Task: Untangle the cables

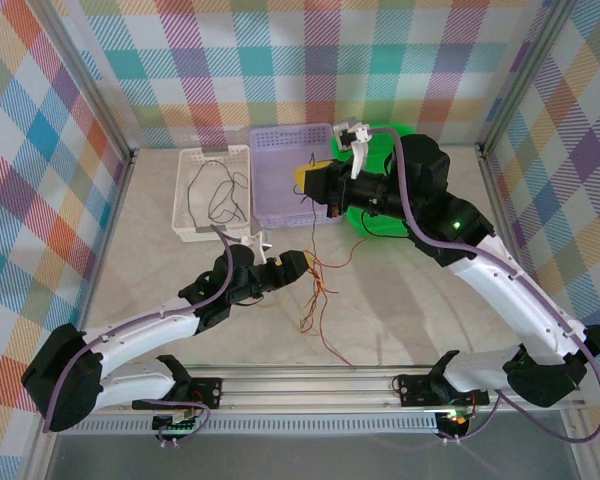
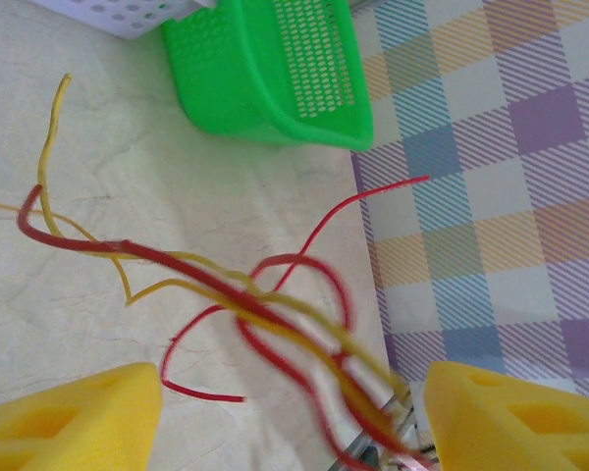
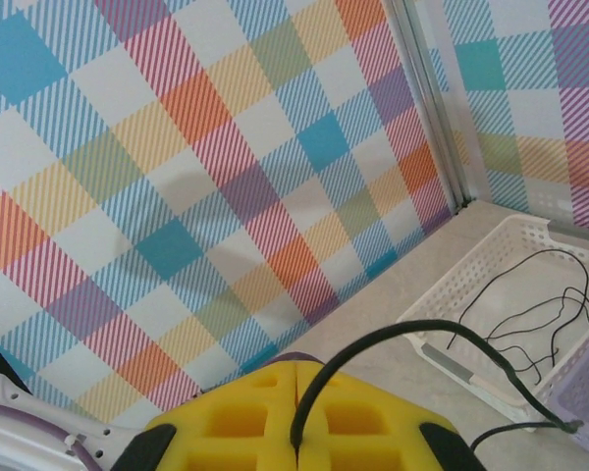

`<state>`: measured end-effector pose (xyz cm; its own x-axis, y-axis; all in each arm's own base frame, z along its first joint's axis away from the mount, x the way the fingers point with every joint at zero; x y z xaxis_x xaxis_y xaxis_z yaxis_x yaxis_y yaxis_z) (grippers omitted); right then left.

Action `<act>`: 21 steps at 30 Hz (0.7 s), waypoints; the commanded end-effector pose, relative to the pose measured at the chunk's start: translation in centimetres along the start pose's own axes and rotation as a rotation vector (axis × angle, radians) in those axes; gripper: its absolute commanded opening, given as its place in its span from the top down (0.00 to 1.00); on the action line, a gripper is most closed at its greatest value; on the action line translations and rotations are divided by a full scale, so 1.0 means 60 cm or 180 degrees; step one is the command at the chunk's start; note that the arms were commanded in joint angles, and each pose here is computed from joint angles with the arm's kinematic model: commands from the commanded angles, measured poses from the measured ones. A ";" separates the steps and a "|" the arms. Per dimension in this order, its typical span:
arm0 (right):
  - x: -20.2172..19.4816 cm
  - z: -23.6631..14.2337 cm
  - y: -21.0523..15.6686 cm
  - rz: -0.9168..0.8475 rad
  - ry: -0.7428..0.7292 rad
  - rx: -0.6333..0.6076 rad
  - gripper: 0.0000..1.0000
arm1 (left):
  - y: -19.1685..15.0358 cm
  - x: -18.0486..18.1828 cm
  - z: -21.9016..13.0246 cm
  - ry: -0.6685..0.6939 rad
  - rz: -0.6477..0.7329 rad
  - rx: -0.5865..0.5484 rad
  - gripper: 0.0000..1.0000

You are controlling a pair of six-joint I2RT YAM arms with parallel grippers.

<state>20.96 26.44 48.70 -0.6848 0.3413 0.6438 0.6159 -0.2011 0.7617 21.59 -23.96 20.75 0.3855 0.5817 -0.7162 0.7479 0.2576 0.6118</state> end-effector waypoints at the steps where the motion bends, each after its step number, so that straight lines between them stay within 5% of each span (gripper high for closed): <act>1: 0.022 -0.013 0.012 -0.0031 0.0243 -0.0128 1.00 | 0.014 -0.024 0.002 -0.0107 -0.0088 -0.0077 0.38; 9: 0.024 -0.012 0.008 -0.0012 0.0327 -0.0094 1.00 | 0.018 -0.028 0.011 -0.0110 -0.0058 -0.0048 0.61; 21: 0.060 -0.026 0.047 -0.0304 0.0310 -0.0152 1.00 | -0.043 -0.014 0.073 -0.0169 0.0044 0.0653 0.45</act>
<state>19.82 25.90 51.94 -0.7368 0.2779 0.6164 0.5754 -0.2211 0.7874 22.52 -26.94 17.67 0.3539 0.5911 -0.7248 0.8321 0.1549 0.5326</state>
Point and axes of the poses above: each hand's point on the last joint's axis, 136 mm out from that joint toward the fingers, its own z axis out along the fingers, its own x axis along the line the jaws close on, y = z × x, the point moved 6 cm from there along -z, back along the fingers, and after that the axes turned 15 degrees about z, right-handed, at the moved point
